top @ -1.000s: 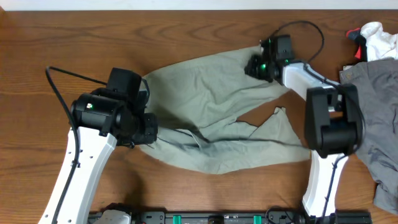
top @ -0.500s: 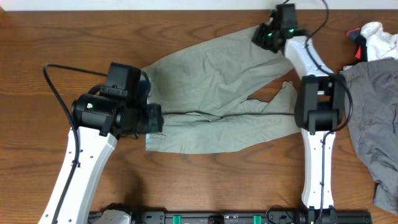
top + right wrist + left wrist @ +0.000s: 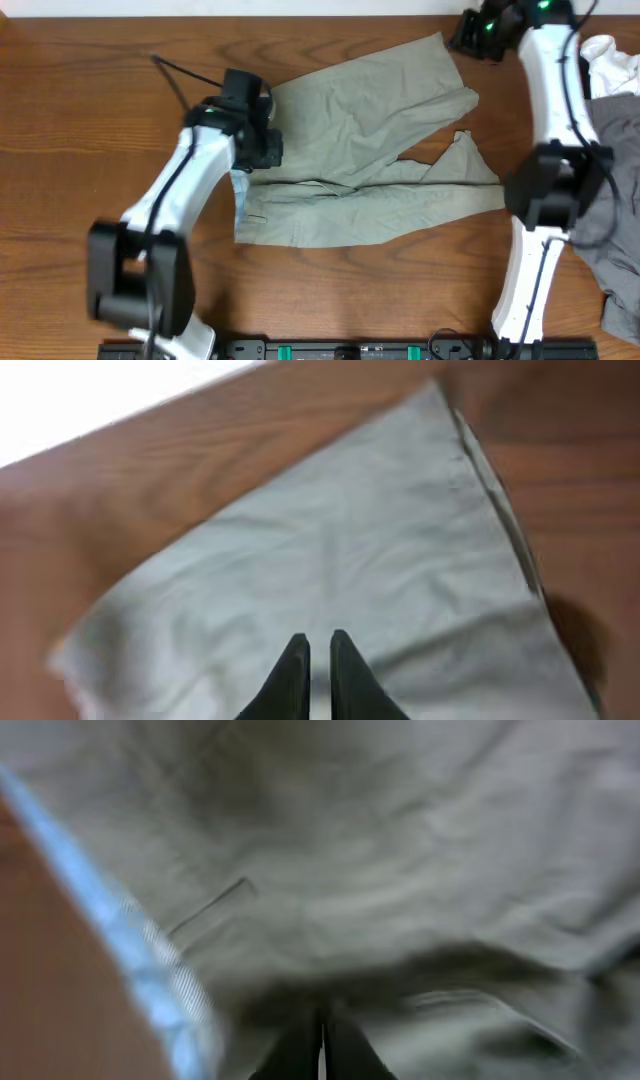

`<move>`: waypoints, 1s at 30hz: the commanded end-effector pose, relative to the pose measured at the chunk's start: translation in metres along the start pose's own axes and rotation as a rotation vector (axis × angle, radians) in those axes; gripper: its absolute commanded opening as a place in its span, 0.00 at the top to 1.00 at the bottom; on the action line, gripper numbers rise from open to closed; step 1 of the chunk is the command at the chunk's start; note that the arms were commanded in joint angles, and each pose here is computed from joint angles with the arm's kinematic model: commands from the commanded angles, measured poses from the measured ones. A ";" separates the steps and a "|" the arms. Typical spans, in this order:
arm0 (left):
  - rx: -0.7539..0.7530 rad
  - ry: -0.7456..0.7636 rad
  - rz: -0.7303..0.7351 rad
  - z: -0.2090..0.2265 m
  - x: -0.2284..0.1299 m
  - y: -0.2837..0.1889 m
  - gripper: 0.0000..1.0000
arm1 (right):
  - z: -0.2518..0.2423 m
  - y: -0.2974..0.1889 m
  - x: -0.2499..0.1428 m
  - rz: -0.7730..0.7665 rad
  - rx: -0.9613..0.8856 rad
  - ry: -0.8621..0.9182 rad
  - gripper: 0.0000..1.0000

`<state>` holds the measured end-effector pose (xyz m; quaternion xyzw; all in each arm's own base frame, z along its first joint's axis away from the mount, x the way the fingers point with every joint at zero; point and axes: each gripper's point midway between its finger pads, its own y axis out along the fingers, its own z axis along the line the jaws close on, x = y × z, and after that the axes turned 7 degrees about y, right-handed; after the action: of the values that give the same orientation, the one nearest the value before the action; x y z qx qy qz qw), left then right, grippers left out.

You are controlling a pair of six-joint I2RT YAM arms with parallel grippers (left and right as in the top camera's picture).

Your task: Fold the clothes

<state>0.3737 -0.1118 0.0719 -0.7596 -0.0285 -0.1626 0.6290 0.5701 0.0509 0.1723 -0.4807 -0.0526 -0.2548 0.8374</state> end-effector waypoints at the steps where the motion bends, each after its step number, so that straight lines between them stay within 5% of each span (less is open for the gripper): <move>1: 0.013 0.046 0.033 0.006 -0.001 0.026 0.94 | 0.051 -0.077 0.004 -0.101 0.049 -0.128 0.92; 8: 0.014 0.066 0.103 0.015 -0.012 0.078 0.94 | 0.062 -0.125 -0.020 -0.092 0.011 -0.129 0.92; 16: 0.100 0.041 0.073 0.050 -0.004 0.130 0.94 | 0.059 -0.127 -0.043 -0.016 -0.027 -0.110 0.92; 23: 0.075 -0.160 -0.051 0.107 0.055 0.138 0.94 | 0.063 -0.118 -0.065 0.040 -0.100 -0.146 0.90; 30: 0.070 -0.177 -0.197 0.135 0.129 0.084 0.94 | 0.049 -0.103 -0.095 0.133 -0.266 -0.174 0.75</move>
<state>0.5368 -0.0340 0.0056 -0.7537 -0.1602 -0.1624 0.6164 0.4479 0.0919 0.2690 -0.5665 -0.0728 -0.1779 0.8013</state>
